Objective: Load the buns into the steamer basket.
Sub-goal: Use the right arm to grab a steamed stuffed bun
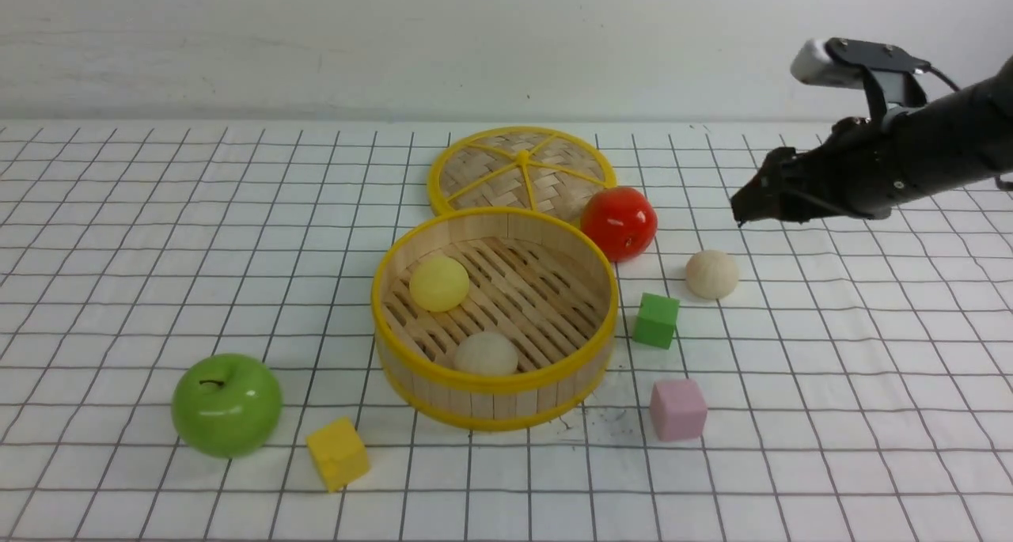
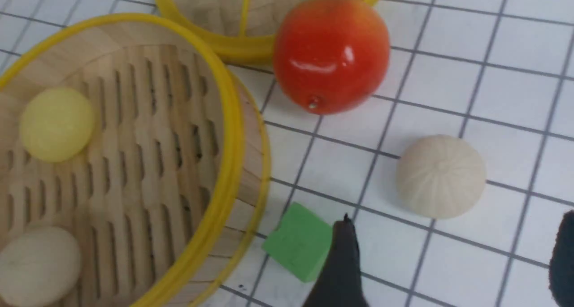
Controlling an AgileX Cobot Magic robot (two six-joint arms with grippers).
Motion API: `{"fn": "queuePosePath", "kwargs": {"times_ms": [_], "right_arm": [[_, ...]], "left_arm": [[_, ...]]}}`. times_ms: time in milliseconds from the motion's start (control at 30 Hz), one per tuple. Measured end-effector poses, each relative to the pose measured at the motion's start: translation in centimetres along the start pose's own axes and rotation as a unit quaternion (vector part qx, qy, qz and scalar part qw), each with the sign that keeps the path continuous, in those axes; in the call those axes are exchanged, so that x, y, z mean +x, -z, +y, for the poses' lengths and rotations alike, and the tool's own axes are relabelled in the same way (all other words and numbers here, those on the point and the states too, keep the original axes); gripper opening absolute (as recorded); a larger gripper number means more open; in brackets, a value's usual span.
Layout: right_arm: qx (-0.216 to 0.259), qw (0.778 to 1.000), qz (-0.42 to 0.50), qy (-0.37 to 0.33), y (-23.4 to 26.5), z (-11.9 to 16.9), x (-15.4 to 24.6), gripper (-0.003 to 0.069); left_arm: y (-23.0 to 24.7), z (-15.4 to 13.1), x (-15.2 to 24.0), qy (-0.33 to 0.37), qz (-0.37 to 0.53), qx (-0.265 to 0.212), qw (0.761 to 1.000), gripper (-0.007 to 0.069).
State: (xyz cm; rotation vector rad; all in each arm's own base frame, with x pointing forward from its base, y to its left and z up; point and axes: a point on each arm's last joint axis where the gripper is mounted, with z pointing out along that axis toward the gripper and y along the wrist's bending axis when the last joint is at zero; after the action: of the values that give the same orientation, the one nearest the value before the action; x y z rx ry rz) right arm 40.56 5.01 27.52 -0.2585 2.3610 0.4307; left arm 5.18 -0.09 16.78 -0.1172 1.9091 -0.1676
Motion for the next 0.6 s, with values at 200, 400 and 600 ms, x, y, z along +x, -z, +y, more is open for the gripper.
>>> {"fn": "queuePosePath", "kwargs": {"times_ms": [200, 400, 600], "right_arm": [[0.096, 0.995, 0.022, 0.006, -2.1, 1.8, -0.8, 0.0527], [0.129, 0.992, -0.004, -0.009, -6.7, 2.0, 0.1, 0.0467], [0.128, 0.992, -0.009, -0.022, -10.0, 1.3, 1.4, 0.0359]], "left_arm": [[0.0, 0.0, 0.0, 0.000, 0.000, 0.000, 1.000, 0.0200], [0.0, 0.0, 0.0, 0.000, 0.000, 0.000, 1.000, 0.0203], [0.0, 0.0, 0.0, 0.000, 0.000, 0.000, 1.000, 0.0204]]}}
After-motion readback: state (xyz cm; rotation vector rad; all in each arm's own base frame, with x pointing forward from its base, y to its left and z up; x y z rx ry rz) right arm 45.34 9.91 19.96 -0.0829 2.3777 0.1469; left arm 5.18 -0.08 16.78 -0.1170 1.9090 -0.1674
